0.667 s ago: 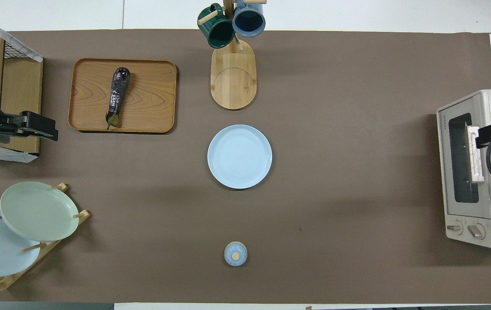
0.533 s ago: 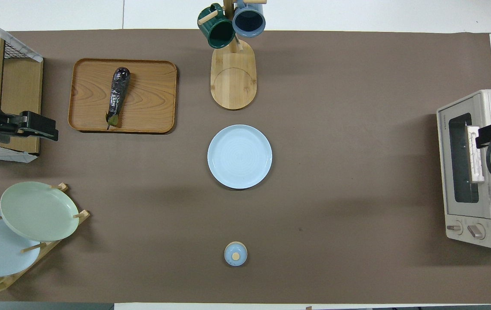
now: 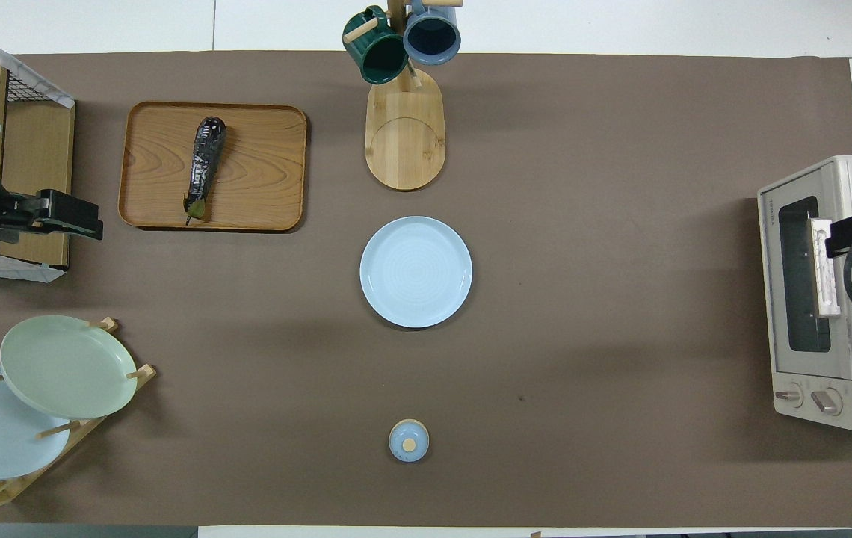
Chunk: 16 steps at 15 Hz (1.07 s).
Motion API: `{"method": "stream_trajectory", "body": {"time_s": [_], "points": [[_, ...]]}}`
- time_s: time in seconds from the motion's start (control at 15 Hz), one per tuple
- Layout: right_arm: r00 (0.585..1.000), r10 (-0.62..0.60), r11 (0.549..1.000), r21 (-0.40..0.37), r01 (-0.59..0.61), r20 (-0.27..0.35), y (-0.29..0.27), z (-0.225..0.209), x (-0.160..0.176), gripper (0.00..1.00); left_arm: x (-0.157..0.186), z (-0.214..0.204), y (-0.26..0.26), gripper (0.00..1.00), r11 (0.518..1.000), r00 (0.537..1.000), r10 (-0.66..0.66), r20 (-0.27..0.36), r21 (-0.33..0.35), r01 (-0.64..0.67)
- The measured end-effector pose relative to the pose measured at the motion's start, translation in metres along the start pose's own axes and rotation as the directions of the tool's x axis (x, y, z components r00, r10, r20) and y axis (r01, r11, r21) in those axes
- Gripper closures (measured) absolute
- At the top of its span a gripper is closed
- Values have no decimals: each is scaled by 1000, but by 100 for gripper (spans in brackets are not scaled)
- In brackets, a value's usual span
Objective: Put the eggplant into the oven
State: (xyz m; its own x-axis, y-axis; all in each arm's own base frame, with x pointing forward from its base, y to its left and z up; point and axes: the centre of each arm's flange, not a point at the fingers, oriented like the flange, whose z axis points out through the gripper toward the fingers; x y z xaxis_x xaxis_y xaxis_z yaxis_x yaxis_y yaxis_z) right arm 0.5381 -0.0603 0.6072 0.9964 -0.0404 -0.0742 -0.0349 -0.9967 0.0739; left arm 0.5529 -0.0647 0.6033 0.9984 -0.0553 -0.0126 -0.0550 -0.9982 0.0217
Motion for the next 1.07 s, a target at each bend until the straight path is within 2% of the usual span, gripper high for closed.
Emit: {"method": "stream_trajectory", "body": {"time_s": [0.2,0.47,0.73,1.07], "points": [[1000,0,1000,0,0,0,0,0,0,0,4,-4,0,0,1000,999,-1,-42,-2,0],[1000,6,1000,1,-6,3,4,2,0,0,14,7,1,0,1000,999,-2,-33,-14,2],[1000,6,1000,0,-6,-14,3,7,3,43,59,66,4,0,1000,1000,-6,19,-30,6],[998,-15,1000,1,15,-68,-6,42,3,94,114,187,27,0,997,999,36,5,-62,-36]]}}
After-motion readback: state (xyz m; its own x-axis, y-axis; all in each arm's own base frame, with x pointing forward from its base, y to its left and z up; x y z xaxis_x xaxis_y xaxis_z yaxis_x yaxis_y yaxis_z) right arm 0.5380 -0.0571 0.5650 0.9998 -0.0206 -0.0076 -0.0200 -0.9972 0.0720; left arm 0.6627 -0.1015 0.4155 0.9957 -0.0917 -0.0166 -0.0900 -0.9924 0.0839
